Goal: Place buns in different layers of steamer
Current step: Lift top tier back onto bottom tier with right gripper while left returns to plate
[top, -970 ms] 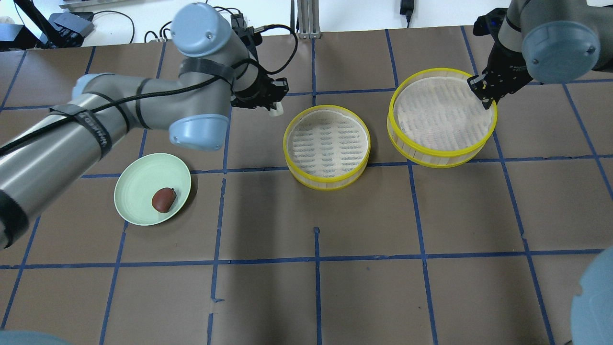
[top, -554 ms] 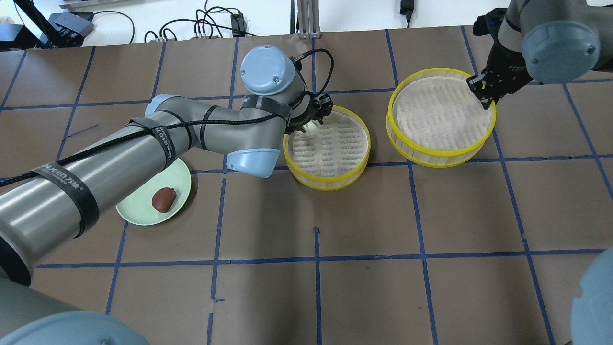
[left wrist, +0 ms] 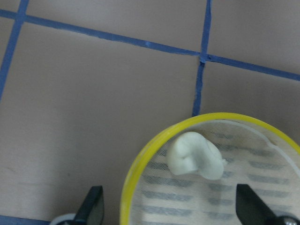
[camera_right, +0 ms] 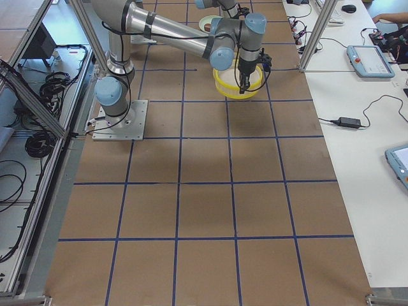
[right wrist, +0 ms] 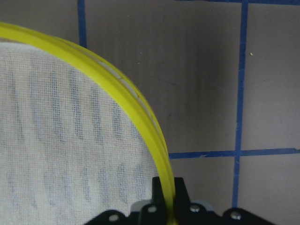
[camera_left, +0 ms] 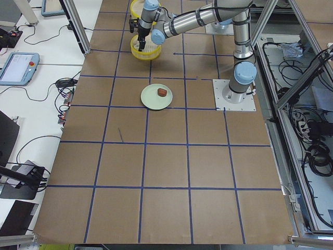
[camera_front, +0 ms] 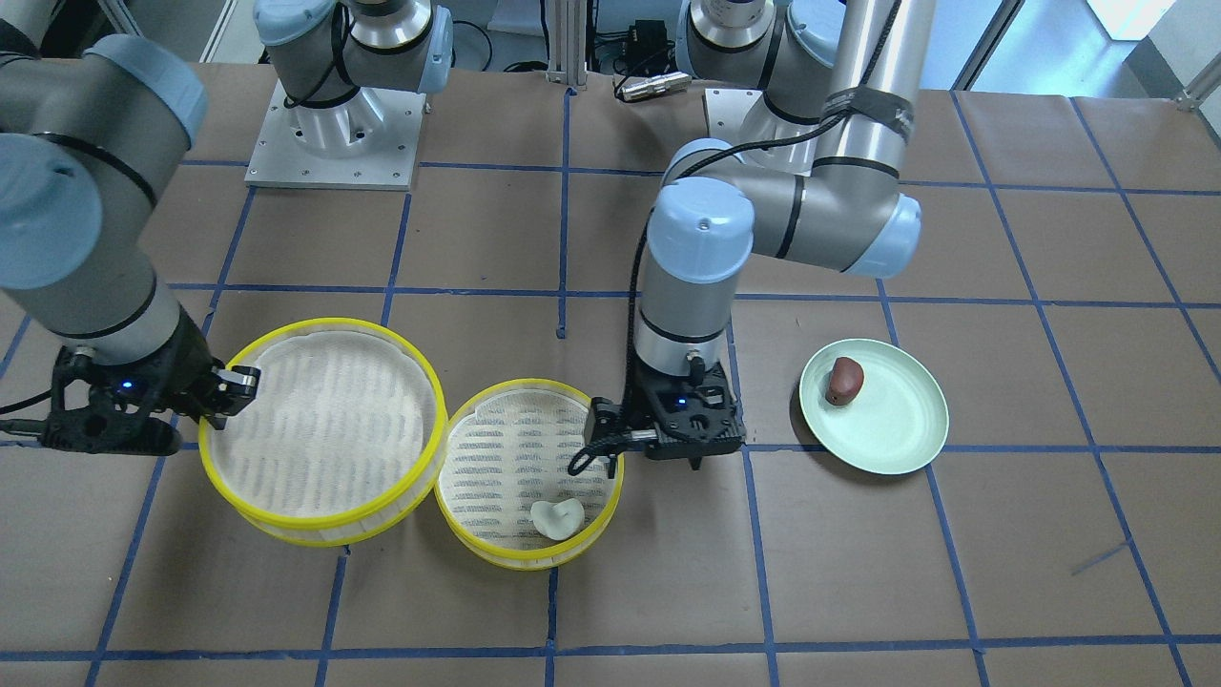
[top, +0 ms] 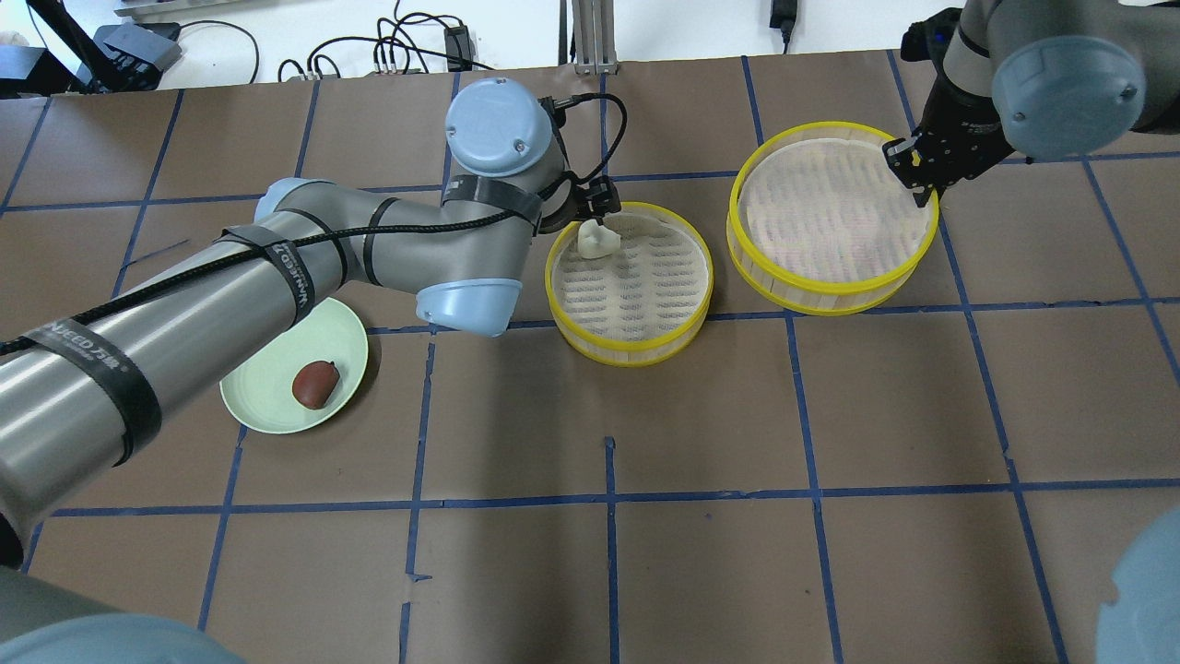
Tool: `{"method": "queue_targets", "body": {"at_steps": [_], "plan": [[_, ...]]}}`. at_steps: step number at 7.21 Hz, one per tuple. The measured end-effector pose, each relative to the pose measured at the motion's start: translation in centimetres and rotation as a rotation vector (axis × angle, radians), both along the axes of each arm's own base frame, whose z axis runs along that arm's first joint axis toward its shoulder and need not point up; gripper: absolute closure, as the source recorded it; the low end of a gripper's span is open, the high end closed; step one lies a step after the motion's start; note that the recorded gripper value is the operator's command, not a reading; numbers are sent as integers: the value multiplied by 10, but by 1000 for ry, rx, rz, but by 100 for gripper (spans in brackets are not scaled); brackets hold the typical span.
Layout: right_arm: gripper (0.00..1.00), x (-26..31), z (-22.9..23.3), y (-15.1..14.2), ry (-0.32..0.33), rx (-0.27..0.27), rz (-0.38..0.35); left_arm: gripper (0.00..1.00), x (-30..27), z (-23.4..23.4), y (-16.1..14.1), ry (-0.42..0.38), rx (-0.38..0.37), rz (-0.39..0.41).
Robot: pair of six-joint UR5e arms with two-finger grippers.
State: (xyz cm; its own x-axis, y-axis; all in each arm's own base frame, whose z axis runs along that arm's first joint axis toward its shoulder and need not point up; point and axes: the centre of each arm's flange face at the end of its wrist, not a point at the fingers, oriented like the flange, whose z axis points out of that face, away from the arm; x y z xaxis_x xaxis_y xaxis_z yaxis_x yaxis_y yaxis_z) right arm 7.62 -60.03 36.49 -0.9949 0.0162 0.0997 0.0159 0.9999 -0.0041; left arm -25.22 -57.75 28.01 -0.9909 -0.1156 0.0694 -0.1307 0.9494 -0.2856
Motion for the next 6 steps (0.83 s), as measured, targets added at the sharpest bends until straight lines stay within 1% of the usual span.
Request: {"method": "queue_targets", "body": {"at_steps": [1,2,3,4,5,6], "plan": [[94,31,-3,2,-38,-8,-56,0,43,-2,1,-38,37,-34],[94,56,-9,-1,-90,-6,-105,0,87,-10,9,-67,85,-58],[94,87,-17,-7,-116,0,-129,0,133,-26,21,-102,141,-82],[94,120,-26,-8,-112,7,-138,0,175,-40,34,-138,190,-102],[94,144,-37,-6,-93,15,-136,0,214,-52,46,-157,233,-123],[93,157,-45,-4,-75,21,-140,0,244,-64,57,-160,271,-140]]}}
